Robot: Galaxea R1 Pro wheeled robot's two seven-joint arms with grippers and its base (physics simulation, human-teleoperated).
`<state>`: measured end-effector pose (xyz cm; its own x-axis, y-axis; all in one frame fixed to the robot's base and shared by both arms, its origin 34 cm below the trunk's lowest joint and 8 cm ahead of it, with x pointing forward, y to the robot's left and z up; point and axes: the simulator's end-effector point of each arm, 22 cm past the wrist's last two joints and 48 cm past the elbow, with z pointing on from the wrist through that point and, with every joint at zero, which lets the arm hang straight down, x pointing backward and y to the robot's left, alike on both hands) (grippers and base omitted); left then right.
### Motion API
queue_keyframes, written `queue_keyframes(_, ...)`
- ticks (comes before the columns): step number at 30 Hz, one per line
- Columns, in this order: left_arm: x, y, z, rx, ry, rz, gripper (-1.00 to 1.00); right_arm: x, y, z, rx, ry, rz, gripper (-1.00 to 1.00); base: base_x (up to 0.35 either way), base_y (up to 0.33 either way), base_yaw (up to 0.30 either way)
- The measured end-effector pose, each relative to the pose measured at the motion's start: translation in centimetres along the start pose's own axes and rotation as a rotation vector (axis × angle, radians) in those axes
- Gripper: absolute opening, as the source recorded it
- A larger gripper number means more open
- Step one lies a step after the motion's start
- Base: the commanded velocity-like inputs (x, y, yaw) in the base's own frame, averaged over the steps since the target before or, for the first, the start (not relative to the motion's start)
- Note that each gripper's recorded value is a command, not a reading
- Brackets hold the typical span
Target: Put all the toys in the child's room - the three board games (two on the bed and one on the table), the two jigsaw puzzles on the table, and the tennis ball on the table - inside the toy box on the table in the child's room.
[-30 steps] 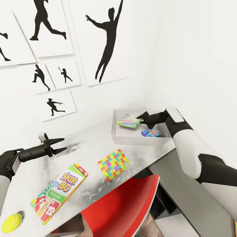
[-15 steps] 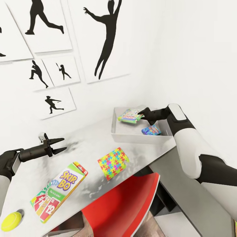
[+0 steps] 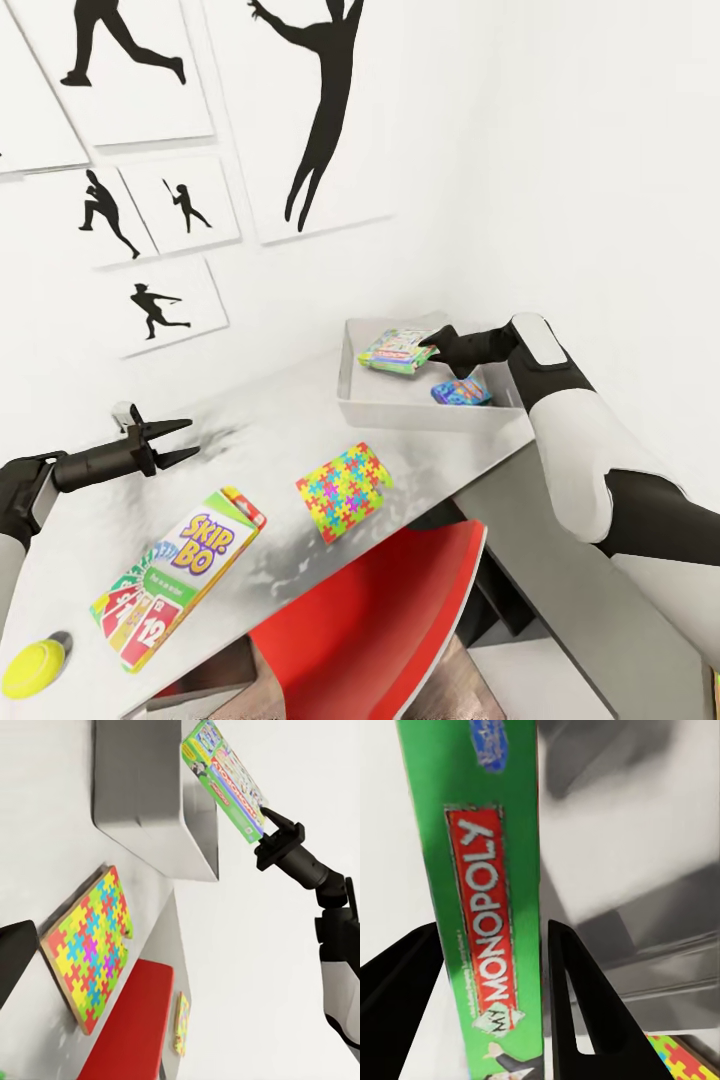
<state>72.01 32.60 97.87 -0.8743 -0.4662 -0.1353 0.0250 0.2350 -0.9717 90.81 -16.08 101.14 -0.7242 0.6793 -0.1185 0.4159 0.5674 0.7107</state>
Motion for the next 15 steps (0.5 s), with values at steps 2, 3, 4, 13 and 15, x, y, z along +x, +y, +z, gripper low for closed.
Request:
queue_keyframes(2,0.0,0.2,0.0,-0.002,0.0,-0.002,1.0,0.1,-0.1,0.2,0.001,0.003,0.002,-1.0,0.0,0.0,0.0)
queue_keyframes(3,0.0,0.3,0.0,-0.003,0.0,-0.004,1.0,0.1,-0.2,0.3,0.002,0.004,0.002,-1.0,0.0,0.0,0.0)
queue_keyframes(4,0.0,0.4,0.0,-0.004,0.001,-0.005,1.0,0.1,-0.3,0.4,0.002,0.005,0.003,-1.0,0.0,0.0,0.0)
queue_keyframes(13,0.1,1.1,0.1,-0.01,0.002,-0.013,1.0,0.1,-1.1,1.1,0.01,0.011,0.008,-1.0,0.0,0.0,0.0)
queue_keyframes(15,0.1,1.3,0.1,-0.012,0.003,-0.015,1.0,-0.3,-0.6,0.9,-0.003,-0.002,0.004,-1.0,0.0,0.0,0.0)
